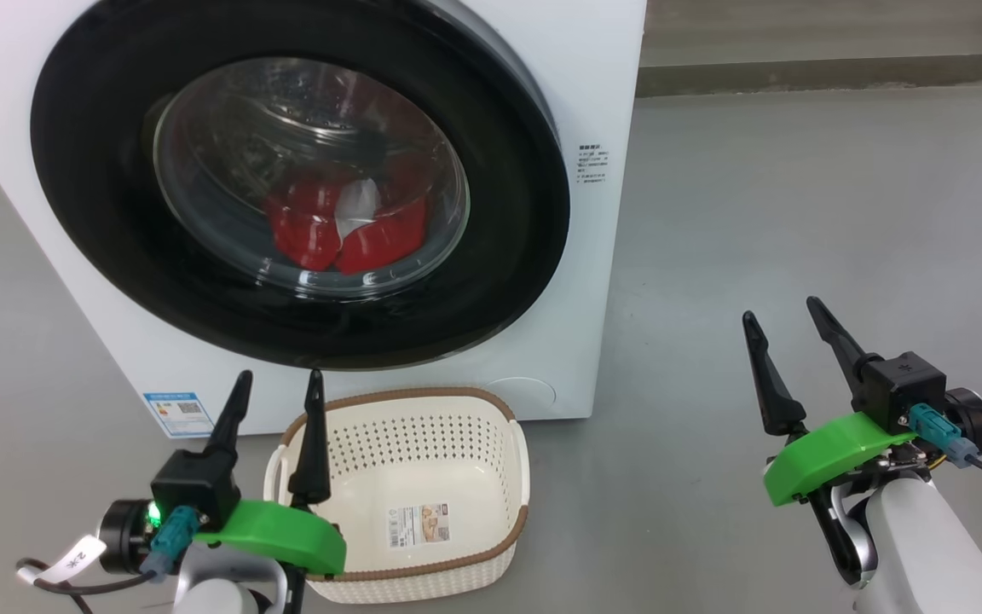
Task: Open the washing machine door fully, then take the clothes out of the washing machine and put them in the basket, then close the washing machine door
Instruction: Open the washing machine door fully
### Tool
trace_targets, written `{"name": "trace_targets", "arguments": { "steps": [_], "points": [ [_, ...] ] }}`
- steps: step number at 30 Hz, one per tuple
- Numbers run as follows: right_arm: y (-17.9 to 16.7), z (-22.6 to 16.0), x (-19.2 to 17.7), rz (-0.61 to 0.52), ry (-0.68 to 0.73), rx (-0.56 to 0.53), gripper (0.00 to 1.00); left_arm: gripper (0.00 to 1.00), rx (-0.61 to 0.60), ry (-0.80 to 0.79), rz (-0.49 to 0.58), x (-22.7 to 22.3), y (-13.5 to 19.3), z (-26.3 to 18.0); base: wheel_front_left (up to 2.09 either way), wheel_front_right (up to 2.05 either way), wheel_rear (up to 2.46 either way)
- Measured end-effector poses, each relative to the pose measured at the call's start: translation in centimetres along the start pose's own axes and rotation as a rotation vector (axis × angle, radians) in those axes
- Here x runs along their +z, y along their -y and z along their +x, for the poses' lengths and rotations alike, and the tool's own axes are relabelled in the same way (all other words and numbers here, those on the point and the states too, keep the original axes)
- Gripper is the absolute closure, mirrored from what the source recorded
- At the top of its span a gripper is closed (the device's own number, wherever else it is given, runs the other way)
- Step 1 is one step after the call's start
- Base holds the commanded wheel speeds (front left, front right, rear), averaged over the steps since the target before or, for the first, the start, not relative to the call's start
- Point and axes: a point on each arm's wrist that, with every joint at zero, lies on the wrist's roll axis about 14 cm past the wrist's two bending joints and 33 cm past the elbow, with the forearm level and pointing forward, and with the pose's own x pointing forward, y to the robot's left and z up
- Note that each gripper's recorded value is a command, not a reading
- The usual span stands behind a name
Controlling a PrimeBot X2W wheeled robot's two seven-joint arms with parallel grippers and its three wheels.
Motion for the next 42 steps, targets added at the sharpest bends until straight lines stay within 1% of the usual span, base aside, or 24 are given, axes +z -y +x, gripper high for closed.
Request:
{"name": "trace_targets", "arguments": {
  "steps": [12,16,20,21,22,23,24,25,30,37,38,39,42],
  "points": [
    [-0.4,0.6,-1.6,0.021,-0.038,0.01,0.0,0.0,0.013,-0.008,0.013,-0.5,-0.6,0.2,0.0,0.0,0.0],
    [-0.5,1.4,-1.2,0.027,-0.023,0.012,0.0,0.0,0.02,-0.022,0.013,-1.0,-0.9,0.2,0.0,0.0,0.0],
    [-0.4,1.9,-1.7,0.061,-0.028,0.004,0.0,0.0,0.026,-0.034,0.012,-1.6,-1.2,0.4,0.0,0.0,0.0],
    [-0.4,2.1,-1.7,0.064,-0.027,0.004,0.24,0.0,0.028,-0.035,0.012,-1.7,-1.3,0.6,0.0,0.0,0.0],
    [-0.5,2.4,-1.7,0.068,-0.025,0.005,0.53,0.0,0.028,-0.034,0.013,-1.7,-1.3,0.8,0.0,0.0,0.0],
    [-0.5,2.7,-1.7,0.083,-0.021,0.004,0.65,0.0,0.029,-0.033,0.012,-1.7,-1.4,1.0,0.0,0.0,0.0],
    [-0.5,3.1,-1.7,0.098,-0.019,0.001,0.84,0.0,0.031,-0.037,0.012,-1.9,-1.5,1.1,0.0,0.0,0.0],
    [-0.4,3.4,-1.6,0.113,-0.015,-0.002,1.0,0.0,0.033,-0.039,0.013,-2.0,-1.6,1.3,0.0,0.0,0.0],
    [-0.3,5.3,-2.1,0.24,-0.011,-0.024,1.0,0.0,0.042,-0.06,0.013,-3.0,-2.0,1.8,0.0,0.0,0.0],
    [-0.5,8.5,-3.1,0.469,-0.018,-0.062,1.0,0.0,0.056,-0.075,0.016,-4.0,-2.8,2.9,0.0,0.0,0.0],
    [-0.6,8.9,-3.3,0.493,-0.021,-0.065,1.0,0.0,0.058,-0.08,0.017,-4.2,-2.9,2.9,0.0,0.0,0.0],
    [-0.6,8.9,-3.3,0.493,-0.021,-0.065,1.0,0.0,0.058,-0.08,0.017,-4.2,-2.9,2.9,0.0,0.0,0.0],
    [-1.2,10.1,-3.6,0.559,-0.027,-0.062,1.0,0.0,0.066,-0.097,0.018,-4.9,-3.2,2.9,0.0,0.0,0.0]
  ]
}}
